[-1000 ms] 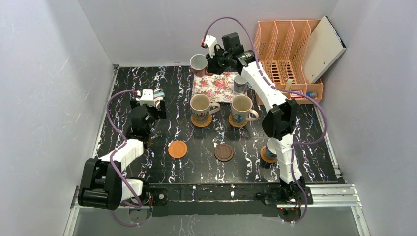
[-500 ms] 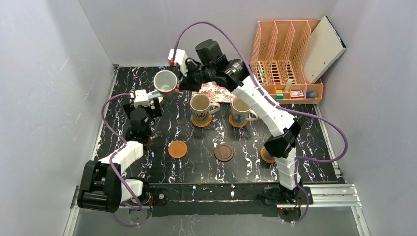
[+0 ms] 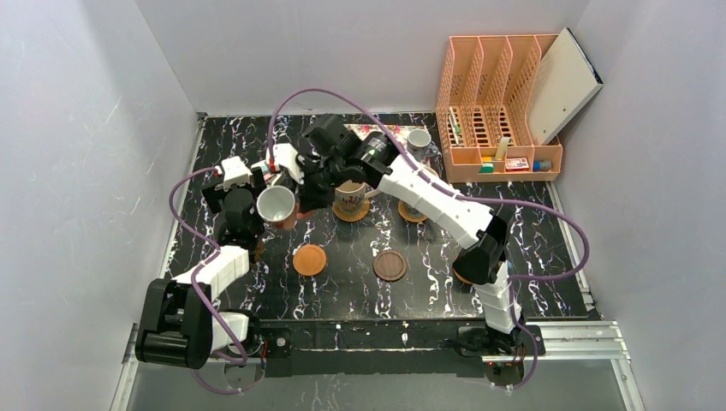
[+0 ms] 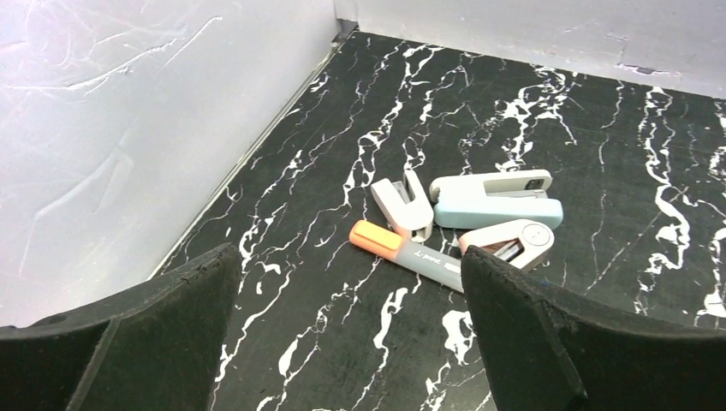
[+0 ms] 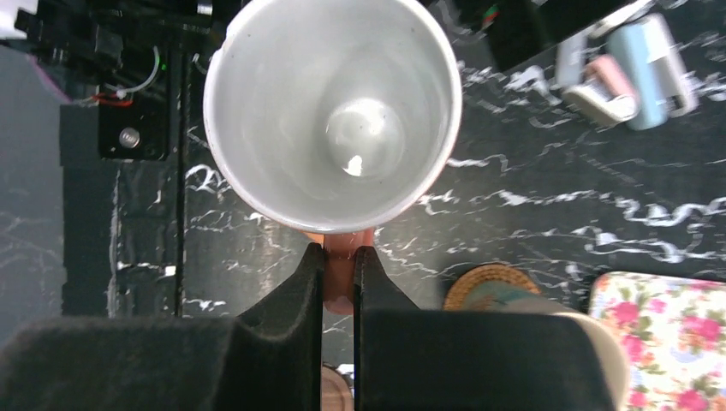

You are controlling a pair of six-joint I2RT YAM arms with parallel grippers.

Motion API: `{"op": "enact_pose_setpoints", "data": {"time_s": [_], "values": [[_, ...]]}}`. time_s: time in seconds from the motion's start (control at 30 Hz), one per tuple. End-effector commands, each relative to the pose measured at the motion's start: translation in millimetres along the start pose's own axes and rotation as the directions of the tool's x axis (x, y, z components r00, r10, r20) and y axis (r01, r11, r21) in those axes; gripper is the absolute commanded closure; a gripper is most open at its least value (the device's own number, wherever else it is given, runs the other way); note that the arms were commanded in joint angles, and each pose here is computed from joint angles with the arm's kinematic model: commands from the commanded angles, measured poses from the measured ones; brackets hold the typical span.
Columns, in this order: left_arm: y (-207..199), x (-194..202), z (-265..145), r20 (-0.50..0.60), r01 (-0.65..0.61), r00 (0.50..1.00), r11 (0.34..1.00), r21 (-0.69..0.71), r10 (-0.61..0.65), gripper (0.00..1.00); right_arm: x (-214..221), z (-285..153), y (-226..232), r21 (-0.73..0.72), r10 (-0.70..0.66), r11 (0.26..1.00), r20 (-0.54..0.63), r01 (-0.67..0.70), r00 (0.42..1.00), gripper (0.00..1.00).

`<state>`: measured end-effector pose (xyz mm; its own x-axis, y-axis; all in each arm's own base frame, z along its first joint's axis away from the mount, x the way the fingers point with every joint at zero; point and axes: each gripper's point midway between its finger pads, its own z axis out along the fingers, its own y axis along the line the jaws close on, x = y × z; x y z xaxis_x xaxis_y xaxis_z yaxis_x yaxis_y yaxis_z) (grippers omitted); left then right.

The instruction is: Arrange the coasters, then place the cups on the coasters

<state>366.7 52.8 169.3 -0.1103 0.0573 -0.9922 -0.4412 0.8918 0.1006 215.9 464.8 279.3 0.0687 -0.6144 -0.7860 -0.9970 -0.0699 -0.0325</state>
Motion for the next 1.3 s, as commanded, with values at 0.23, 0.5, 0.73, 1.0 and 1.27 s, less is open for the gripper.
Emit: {"op": "enact_pose_setpoints", "data": {"time_s": [0.23,0.5,0.73,1.0,1.27], "values": [[15.8,0.6,2.3,0.019,0.039,0.999,0.996,-0.075,-0.038,0.02,50.5,32.2,35.7,-0.119,0.091,0.988,-0.048,-0.096,0.995,0.99],[13.2,2.0,2.9,0.017,0.041,0.999,0.998,-0.053,-0.041,0.02,72.5,45.7,37.7,-0.098,0.113,0.988,-0.034,-0.116,0.993,0.99],[11.1,5.2,3.9,0.008,0.036,0.999,0.998,-0.044,-0.036,0.02,74.9,51.4,34.3,-0.082,0.118,0.989,-0.021,-0.12,0.993,0.99],[12.3,4.4,4.0,0.01,0.039,0.999,0.998,-0.047,-0.039,0.02,103.1,70.3,33.2,-0.08,0.145,0.986,-0.059,-0.149,0.988,0.99],[11.5,7.3,5.0,0.003,0.039,0.999,0.998,-0.043,-0.039,0.02,122.7,76.5,33.0,-0.065,0.153,0.985,-0.062,-0.157,0.986,0.99]]}}
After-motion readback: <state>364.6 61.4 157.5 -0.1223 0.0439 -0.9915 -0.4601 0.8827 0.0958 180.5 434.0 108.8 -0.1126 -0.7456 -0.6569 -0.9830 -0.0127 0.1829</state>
